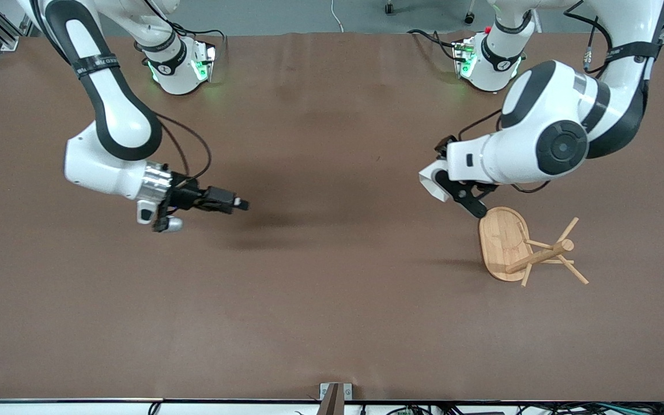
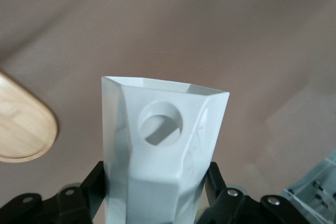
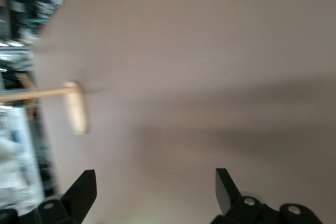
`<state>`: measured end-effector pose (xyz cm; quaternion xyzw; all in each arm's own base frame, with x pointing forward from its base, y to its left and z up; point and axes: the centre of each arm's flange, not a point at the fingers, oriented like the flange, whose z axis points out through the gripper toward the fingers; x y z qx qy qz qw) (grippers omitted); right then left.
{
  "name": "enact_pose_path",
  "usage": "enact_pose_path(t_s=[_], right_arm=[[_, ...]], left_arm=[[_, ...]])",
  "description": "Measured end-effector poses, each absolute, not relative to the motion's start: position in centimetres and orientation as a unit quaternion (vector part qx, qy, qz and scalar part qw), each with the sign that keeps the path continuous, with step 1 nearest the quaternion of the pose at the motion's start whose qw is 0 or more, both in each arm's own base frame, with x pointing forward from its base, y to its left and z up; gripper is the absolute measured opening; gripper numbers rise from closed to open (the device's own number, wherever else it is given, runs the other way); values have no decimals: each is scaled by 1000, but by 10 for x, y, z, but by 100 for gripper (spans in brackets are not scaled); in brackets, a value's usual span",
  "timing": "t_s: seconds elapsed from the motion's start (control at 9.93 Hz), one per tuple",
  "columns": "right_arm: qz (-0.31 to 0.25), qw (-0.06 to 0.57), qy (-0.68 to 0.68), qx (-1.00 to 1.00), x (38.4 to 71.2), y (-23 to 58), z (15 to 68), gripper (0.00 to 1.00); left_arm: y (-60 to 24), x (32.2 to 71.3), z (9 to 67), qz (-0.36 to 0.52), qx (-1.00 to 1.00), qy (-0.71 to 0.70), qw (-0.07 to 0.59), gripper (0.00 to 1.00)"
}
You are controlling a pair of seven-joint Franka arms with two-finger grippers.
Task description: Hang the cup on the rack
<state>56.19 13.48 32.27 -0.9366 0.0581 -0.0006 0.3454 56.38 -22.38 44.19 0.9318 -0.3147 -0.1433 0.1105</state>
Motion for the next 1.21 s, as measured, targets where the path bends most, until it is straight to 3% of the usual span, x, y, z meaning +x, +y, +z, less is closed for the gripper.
enact_pose_path(t_s=[0.3,0.6,1.01,1.21], right_arm=[[-7,179,49,-983,573,73,339,100],[-21,43,55,-997,573,43,415,100],[-27,0,79,-997,556,6,590,100],[-30,0,120,-992,549,-46,630,100]], left_arm=[[-174,594,440,-91,956,-259,103,79],[-153,617,441,-57,976,-185,98,79],[-146,629,419,-69,985,-124,98,79],[-137,632,413,-74,987,-107,98,78]])
